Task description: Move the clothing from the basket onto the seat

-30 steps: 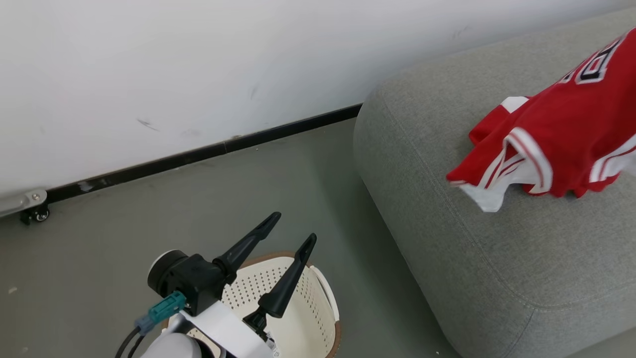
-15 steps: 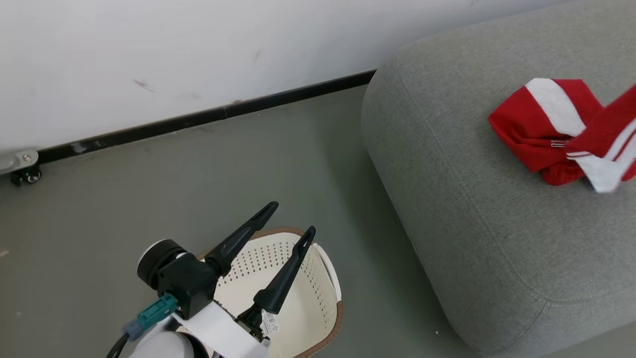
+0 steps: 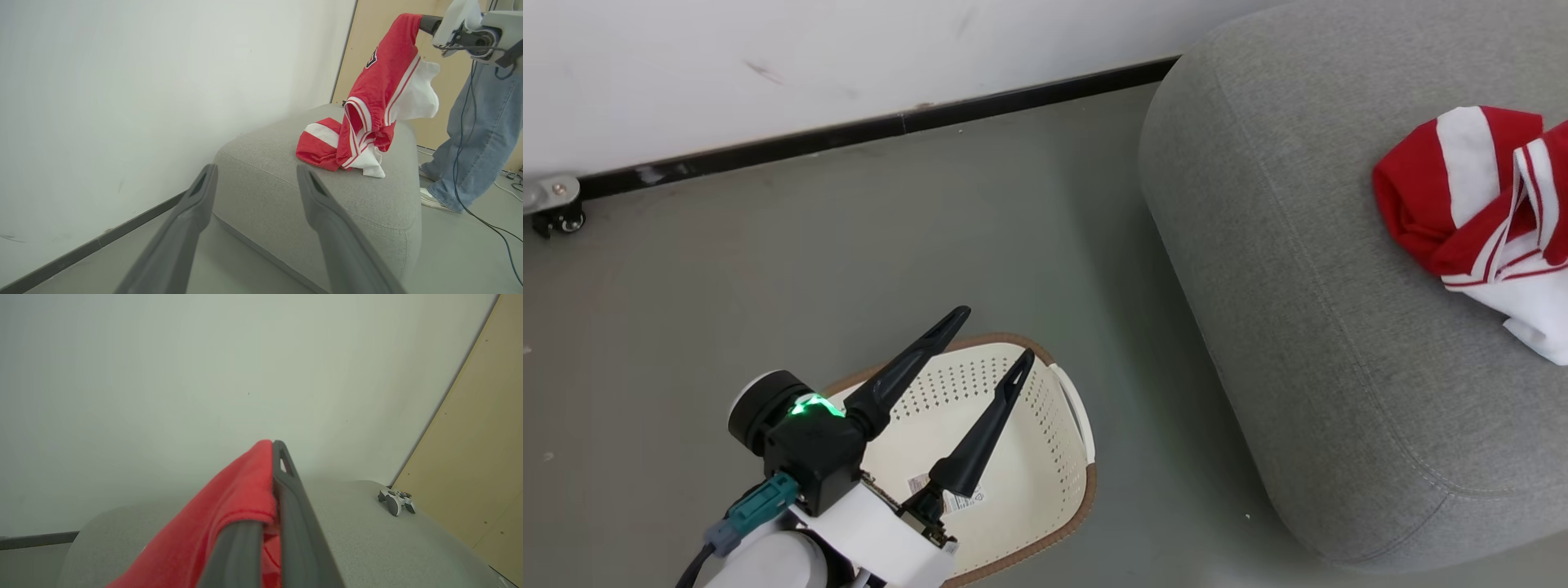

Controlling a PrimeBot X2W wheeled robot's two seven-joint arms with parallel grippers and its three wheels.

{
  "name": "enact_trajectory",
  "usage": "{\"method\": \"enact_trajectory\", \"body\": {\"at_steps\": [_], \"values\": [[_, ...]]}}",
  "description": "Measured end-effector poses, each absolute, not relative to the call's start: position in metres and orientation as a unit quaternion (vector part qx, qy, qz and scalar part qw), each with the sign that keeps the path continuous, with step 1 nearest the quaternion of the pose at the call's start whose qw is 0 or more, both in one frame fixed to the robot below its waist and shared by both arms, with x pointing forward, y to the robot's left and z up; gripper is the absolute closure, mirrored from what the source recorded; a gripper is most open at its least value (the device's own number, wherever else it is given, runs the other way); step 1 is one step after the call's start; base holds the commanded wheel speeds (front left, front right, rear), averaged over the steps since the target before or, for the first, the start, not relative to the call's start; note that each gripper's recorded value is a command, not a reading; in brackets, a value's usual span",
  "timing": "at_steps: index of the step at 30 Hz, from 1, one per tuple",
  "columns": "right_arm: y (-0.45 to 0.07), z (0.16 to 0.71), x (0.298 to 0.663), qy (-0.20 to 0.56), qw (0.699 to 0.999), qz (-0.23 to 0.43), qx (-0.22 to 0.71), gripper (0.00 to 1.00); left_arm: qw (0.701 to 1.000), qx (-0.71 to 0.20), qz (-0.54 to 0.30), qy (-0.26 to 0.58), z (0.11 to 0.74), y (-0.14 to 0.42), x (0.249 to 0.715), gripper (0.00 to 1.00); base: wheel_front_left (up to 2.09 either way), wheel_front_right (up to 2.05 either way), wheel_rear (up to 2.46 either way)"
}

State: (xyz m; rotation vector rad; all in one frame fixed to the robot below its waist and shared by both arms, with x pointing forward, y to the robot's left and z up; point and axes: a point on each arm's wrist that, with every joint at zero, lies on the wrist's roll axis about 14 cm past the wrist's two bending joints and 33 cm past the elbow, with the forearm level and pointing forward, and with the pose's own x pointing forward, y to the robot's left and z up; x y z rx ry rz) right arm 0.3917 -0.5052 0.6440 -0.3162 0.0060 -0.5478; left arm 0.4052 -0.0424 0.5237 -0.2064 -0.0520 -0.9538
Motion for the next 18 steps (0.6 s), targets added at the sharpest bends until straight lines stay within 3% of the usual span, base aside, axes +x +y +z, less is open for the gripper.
{"method": "enact_trajectory", "body": {"at_steps": [8,18], "values": [[-0.499,0.593,0.411,0.054,0.953,-0.264,-0.139,1.00,0.891,-0.094,-0.443,-0.019,0.517,-0.031,0.418,0.00,0.00,0.00,0.00],[-0.491,0.513,0.410,0.150,0.947,-0.260,-0.117,1.00,0.898,-0.096,-0.430,-0.009,0.506,-0.023,0.428,0.00,0.00,0.00,0.00]]}}
